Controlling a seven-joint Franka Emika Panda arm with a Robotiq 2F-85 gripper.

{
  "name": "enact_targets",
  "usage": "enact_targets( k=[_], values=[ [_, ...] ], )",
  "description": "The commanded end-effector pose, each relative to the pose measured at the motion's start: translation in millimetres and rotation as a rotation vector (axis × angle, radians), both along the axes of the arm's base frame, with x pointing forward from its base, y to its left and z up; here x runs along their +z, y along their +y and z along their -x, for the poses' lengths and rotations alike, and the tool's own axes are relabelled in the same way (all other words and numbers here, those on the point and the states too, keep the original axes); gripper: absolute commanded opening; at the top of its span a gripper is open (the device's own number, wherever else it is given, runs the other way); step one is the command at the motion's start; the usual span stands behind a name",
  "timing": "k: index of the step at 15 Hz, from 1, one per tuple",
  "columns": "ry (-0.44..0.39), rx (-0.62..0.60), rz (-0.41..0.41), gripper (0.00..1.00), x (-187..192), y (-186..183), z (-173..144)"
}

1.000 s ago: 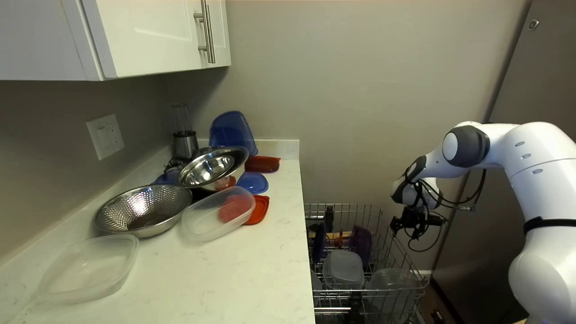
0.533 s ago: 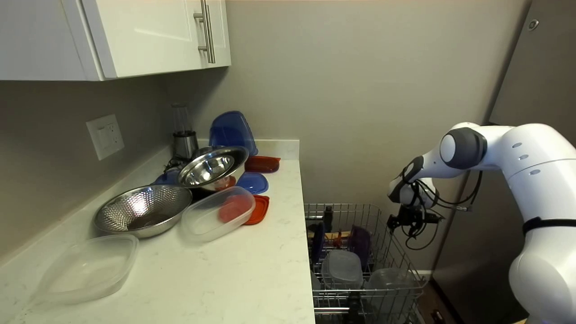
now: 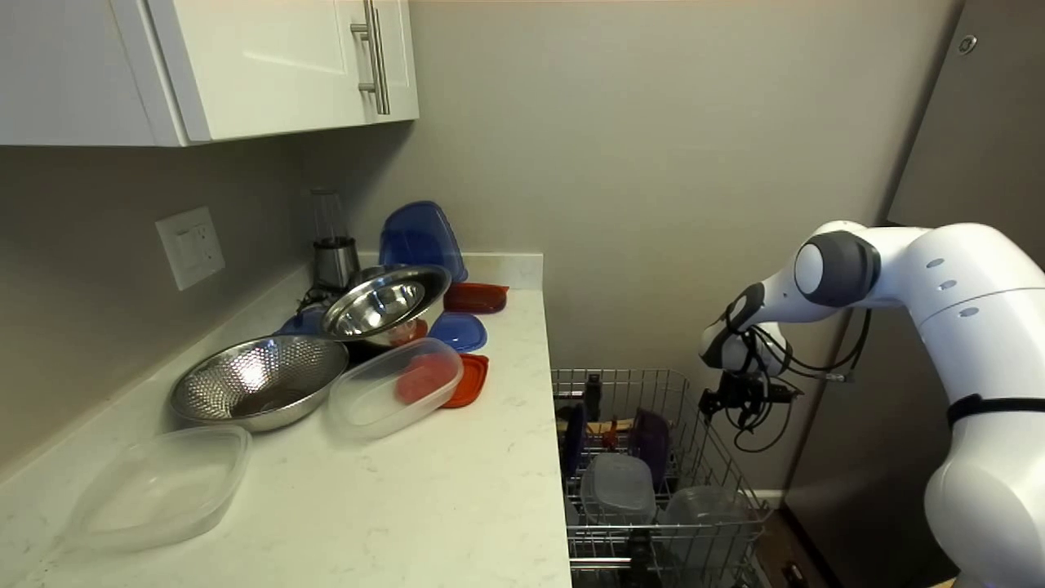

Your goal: Push the rack in the dishwasher backwards.

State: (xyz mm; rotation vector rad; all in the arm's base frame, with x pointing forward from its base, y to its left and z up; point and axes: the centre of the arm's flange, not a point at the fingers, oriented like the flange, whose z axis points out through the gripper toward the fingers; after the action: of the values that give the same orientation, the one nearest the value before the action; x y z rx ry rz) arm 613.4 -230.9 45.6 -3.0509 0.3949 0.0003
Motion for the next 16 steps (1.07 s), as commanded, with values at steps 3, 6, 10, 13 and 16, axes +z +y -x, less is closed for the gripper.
enact_targets(
  k=[3,6,10,13,16],
  values=[
    [0.028,0.021,0.001,1.00,8,65,-11],
    [0.030,0.038,0.014,1.00,11,107,-18],
    [0.037,0.052,0.031,1.00,15,168,-30],
    [0.035,0.065,0.042,1.00,22,215,-40],
    [0.028,0.106,0.053,1.00,30,265,-46]
  ],
)
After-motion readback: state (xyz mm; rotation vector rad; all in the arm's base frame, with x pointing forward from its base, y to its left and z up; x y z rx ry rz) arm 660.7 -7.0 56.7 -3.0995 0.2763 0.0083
